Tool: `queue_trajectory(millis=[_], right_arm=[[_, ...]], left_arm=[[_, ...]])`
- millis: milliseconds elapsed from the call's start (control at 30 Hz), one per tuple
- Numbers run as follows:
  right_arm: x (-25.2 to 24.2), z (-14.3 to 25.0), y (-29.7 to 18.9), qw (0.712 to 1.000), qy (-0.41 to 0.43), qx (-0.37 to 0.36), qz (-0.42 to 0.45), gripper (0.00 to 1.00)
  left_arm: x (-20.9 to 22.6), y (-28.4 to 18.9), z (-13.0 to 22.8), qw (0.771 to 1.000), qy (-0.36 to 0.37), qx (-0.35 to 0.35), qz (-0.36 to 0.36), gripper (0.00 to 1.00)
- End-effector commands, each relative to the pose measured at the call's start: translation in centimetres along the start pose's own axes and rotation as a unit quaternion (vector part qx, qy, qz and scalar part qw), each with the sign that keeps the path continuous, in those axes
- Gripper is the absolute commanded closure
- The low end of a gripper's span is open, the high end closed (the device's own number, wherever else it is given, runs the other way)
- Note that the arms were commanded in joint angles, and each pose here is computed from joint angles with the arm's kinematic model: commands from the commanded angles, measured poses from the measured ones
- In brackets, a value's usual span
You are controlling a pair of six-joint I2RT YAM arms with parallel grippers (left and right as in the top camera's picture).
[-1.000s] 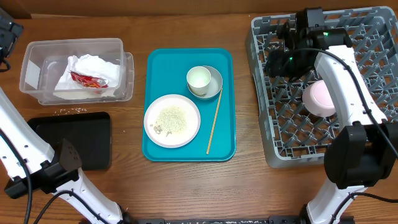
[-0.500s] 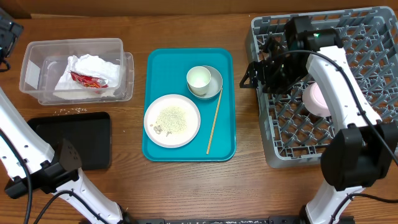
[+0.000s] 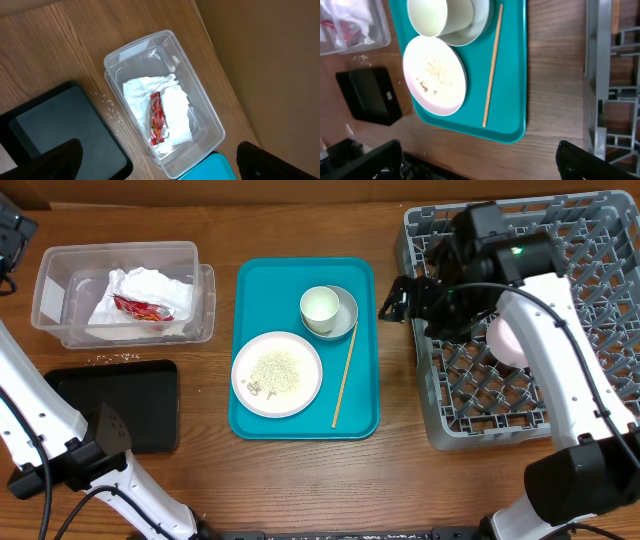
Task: Sort waste into correct bins and load items into the dishwasher
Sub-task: 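Release the chopstick and move the right gripper back over the tray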
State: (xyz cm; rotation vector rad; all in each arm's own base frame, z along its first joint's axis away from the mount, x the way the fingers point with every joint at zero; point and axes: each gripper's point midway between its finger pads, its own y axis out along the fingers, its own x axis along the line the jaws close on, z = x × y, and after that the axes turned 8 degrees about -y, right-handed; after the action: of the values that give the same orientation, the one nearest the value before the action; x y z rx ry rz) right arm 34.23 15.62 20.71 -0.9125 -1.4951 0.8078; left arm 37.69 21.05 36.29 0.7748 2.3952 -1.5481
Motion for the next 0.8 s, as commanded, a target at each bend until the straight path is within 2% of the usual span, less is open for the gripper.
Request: queue_trajectory(millis=[0, 200, 533, 700, 767], right_arm=[[-0.1, 0.0, -0.1, 0.999, 0.019, -0.013, 0.025, 0.0], [3.1, 1.0, 0.3, 0.999, 0.002, 0.012, -0.042, 0.0], [6.2, 1.1, 3.8, 0.998, -0.056, 0.01, -0.027, 0.0], [4.3, 0.7, 5.5, 0.997, 0.035, -0.018, 0.062, 0.01], [4.3, 0.9, 5.6, 0.996, 0.052, -0.021, 0.069, 0.02]], left_arm=[[0.2, 0.5, 0.0, 1.0, 0.011, 0.001, -0.008, 0.0], [0.2, 0.5, 0.0, 1.0, 0.011, 0.001, -0.008, 0.0], [0.2, 0.5, 0.0, 1.0, 0.011, 0.001, -0.008, 0.0], [0.2, 0.5, 0.0, 1.0, 0.011, 0.001, -0.008, 0.0], [0.2, 0.5, 0.0, 1.0, 0.011, 0.001, -0.008, 0.0]])
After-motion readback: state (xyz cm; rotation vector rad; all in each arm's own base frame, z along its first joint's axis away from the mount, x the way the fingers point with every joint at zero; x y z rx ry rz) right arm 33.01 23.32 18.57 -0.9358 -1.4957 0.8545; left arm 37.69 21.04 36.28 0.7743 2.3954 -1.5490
